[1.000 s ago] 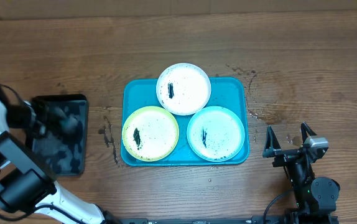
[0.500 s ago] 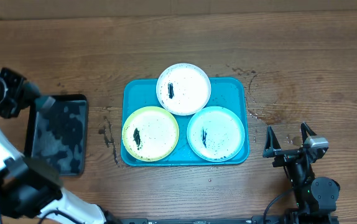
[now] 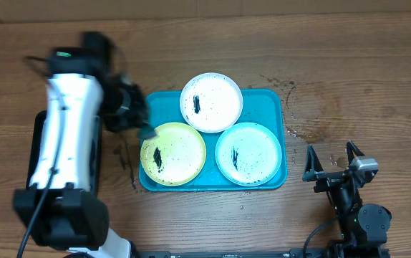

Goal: Clean dirty plates on tray and stack at the side
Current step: 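Carry the sponge over and place it on the yellow plate, then reach the right gripper to the yellow plate rim and grip it, then regrasp the sponge on the yellow plate with the left gripper, then scrub the yellow plate with the sponge while right gripper holds it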

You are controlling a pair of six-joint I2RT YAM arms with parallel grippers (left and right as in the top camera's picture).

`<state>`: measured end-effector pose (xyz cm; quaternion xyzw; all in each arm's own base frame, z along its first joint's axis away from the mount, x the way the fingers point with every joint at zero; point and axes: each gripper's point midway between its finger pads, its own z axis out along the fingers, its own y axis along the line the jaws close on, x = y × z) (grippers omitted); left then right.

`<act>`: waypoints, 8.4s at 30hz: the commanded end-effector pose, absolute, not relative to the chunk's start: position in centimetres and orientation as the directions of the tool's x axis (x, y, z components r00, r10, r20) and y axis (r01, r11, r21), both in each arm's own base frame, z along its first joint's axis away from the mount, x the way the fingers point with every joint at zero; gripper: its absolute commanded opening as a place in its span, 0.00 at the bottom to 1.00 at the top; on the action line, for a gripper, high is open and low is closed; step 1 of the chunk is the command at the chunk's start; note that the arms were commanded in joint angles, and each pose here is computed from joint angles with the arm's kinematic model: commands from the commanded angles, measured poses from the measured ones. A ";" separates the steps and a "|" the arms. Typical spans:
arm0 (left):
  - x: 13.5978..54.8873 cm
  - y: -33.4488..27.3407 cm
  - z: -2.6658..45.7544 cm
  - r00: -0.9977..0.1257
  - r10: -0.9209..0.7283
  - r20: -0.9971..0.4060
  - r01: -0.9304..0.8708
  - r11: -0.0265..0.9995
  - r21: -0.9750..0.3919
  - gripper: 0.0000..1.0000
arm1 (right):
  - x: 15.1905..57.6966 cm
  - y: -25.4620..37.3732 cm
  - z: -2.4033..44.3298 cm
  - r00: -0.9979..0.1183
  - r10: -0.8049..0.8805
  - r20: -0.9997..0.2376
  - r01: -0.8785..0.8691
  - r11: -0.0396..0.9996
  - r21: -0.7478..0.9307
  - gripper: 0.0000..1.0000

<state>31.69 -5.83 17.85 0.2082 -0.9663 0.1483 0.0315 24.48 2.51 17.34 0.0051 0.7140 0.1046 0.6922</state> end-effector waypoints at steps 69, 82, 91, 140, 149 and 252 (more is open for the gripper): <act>30.0 3.7 15.9 -0.719 -0.694 0.018 -0.694 0.717 -0.074 1.00 | 19.3 10.1 31.7 -0.037 0.293 -0.955 -0.606 0.754 0.255 1.00; 29.8 3.5 15.9 -0.719 -0.694 0.030 -0.694 0.716 -0.076 1.00 | 23.6 17.5 34.3 -0.801 0.048 -0.597 -0.584 0.161 0.796 0.78; 29.8 3.3 16.0 -0.720 -0.693 0.039 -0.694 0.715 -0.082 1.00 | 30.7 24.8 15.9 -0.906 0.177 -0.384 -0.067 0.836 0.544 0.66; 30.3 -1.8 15.1 -0.868 -0.490 0.076 -0.495 0.848 -0.189 0.92 | 30.5 30.4 1.7 -0.994 -0.003 -0.111 -0.030 0.969 0.244 0.17; 29.5 -5.8 11.5 -0.925 -0.356 0.132 -0.379 0.875 -0.300 0.73 | 30.0 30.4 0.3 -0.997 -0.014 -0.073 -0.031 0.971 0.237 0.11; 31.1 -4.5 1.9 -0.959 -0.275 -0.071 -0.284 0.928 0.241 0.04 | 29.7 31.7 0.6 -0.994 -0.088 -0.069 -0.105 0.949 0.296 0.05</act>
